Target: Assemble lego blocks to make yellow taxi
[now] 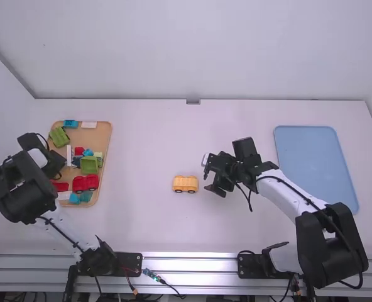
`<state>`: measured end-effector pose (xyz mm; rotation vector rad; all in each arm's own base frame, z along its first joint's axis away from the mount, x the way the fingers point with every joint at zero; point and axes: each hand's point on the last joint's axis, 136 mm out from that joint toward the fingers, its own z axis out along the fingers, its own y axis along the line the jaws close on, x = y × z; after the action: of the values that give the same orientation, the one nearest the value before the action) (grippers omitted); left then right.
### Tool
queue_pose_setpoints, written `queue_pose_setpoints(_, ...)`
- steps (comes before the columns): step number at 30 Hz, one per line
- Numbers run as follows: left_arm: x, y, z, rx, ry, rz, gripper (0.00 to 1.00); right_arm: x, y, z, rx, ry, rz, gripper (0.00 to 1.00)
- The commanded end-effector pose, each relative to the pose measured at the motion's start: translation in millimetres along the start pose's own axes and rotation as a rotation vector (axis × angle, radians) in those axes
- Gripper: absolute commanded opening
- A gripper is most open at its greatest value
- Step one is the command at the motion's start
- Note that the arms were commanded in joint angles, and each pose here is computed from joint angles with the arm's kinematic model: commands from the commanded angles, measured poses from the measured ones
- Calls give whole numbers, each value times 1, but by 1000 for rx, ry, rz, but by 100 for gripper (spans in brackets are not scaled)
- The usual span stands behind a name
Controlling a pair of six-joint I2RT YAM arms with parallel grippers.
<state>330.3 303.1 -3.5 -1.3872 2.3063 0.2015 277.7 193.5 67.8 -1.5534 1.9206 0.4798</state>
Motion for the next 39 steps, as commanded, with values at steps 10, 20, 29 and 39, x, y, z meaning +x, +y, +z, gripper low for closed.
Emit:
queue_pose_setpoints(10,-2,-5,-9,17,-6,-78,2,-2,1,-3,3,-10,-3,100)
queue_pose_setpoints(20,-24,-25,-72,85,-154,-71,2,-3,0,-3,5,-12,-4,100)
queue_pose_setpoints(29,31,-125,-144,363,-243,428,2,-12,-9,-4,42,-46,52,100)
queue_pose_setpoints(39,168,-230,-216,595,-243,1233,2,-14,-18,-6,67,-68,94,100)
